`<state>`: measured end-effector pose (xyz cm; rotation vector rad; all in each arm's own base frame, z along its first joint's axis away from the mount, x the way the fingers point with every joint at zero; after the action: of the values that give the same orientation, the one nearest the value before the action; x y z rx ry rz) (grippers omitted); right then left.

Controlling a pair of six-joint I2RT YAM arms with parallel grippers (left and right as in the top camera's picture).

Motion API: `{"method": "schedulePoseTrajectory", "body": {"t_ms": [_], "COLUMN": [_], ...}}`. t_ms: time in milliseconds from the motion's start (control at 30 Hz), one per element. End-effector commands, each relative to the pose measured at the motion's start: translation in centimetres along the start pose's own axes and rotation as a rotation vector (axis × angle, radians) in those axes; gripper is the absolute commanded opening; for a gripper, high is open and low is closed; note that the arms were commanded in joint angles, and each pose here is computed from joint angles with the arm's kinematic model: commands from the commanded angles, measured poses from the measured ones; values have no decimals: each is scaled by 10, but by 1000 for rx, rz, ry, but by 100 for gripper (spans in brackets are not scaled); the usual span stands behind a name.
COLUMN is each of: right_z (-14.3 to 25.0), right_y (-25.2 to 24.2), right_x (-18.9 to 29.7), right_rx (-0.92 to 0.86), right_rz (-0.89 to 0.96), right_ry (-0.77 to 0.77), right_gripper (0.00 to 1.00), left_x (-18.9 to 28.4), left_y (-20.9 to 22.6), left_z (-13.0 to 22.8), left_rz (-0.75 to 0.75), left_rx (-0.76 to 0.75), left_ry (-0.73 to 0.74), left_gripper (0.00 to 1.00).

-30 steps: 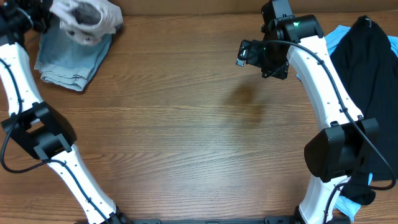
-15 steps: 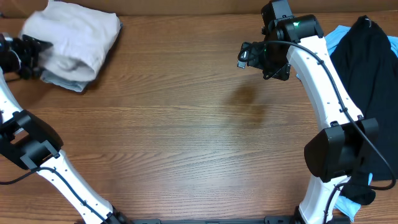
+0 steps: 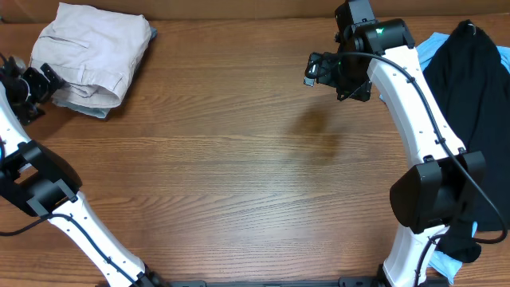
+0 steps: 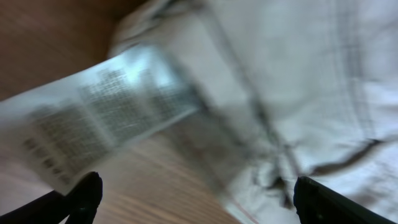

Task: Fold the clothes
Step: 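Place the folded pants on the denim stack and release the left gripper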

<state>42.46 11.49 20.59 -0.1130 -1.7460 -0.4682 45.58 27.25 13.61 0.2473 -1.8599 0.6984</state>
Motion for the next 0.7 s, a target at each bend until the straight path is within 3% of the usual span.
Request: {"method": "schedulePoseTrajectory", "body": {"t_ms": [0,200,367,533,667], "right_z": [-3,-2,-2,-3,-2], "right_y": [-3,-3,-2,0,-1], "right_x": [-2,-2,-2,-2,-2], "right_rx": [0,0,0,2,1], "right_rz": [8,10,2,-8,-5], "right_ry": [-6,-3,0,-3,1], "right_gripper": [100,100,100,100,100], "left_x": [51,89,96,72,22], "left_y": [-54,-102,-128,-136,-130], "left_z": [-13,-21,-50,-76,-77], "left_rz": [120,112,-22,-247,-341], "left_rx": [-176,-384,-520,-543,-559], "left_ry": [-126,-260,-429,-526,-467], "left_gripper": [100,100,100,100,100]}}
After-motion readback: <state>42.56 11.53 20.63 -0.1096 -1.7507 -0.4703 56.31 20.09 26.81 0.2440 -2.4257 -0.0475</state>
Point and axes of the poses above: each gripper's point midway between its finger pads, its own x axis back along the fingers, its own y axis along the line the jaws close on, z = x × y, the point moved 4 cm from there along x, back along the fingers, and after that the axes turned 8 degrees about -x, right-handed, at the moved point
